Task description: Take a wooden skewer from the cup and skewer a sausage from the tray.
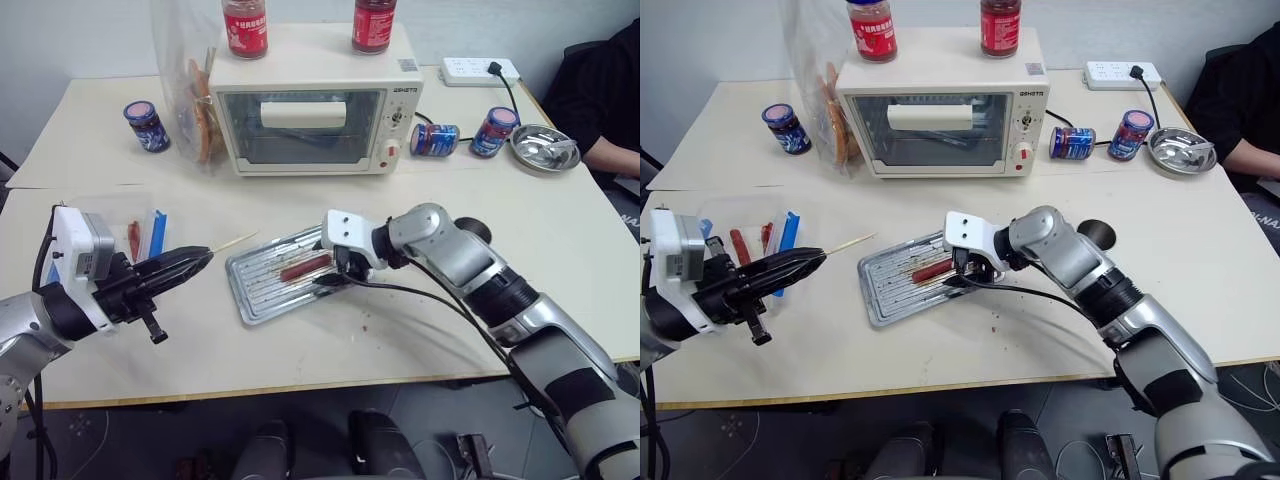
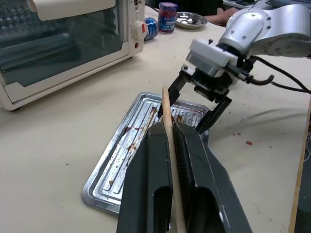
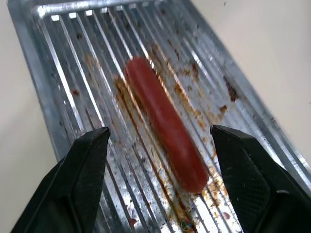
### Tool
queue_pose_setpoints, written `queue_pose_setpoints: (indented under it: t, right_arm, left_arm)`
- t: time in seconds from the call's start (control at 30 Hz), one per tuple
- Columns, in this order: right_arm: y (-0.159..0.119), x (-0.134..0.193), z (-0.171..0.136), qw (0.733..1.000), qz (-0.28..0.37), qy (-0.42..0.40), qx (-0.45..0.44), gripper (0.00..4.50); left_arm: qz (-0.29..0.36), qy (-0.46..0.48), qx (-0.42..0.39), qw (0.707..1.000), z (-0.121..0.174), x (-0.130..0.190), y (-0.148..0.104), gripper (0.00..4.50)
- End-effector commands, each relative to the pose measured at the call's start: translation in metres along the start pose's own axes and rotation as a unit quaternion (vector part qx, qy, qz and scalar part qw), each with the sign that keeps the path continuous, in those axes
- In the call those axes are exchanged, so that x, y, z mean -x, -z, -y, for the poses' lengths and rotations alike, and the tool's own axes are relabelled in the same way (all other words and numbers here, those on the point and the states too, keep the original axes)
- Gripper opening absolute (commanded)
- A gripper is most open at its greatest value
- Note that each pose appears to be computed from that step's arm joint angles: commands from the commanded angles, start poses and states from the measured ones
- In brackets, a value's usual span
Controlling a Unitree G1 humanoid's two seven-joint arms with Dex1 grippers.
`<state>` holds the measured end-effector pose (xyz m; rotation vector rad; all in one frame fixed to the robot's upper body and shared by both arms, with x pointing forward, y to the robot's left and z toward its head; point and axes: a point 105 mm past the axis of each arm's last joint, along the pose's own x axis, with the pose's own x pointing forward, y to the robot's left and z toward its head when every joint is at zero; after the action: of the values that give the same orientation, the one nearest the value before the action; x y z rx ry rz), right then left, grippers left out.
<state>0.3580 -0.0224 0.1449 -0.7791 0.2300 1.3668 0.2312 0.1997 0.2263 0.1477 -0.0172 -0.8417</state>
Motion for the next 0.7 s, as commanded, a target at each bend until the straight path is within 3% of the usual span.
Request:
queue_pose_setpoints:
  t: [0.03, 0.33, 0.57, 0.7]
  right_arm:
    - [-0.01, -0.001, 0.009, 1.0, 0.014, 0.004, 0.012, 3.43]
    - [-0.01, -0.014, 0.015, 1.0, 0.021, 0.003, -0.021, 3.43]
    - [0.0, -0.016, 0.013, 0.999, 0.011, -0.004, -0.036, 1.91]
    - [0.003, -0.017, 0.01, 0.999, 0.009, -0.008, -0.045, 1.91]
  left_arm:
    - [0.014, 0.005, -0.012, 1.0, 0.006, 0.0, -0.008, 0.0]
    - [0.016, 0.012, -0.009, 1.0, 0.009, -0.005, -0.009, 0.0]
    - [0.017, 0.016, -0.009, 1.0, 0.009, -0.006, -0.01, 0.0]
    - [0.019, 0.019, -0.011, 1.0, 0.008, -0.007, -0.011, 0.0]
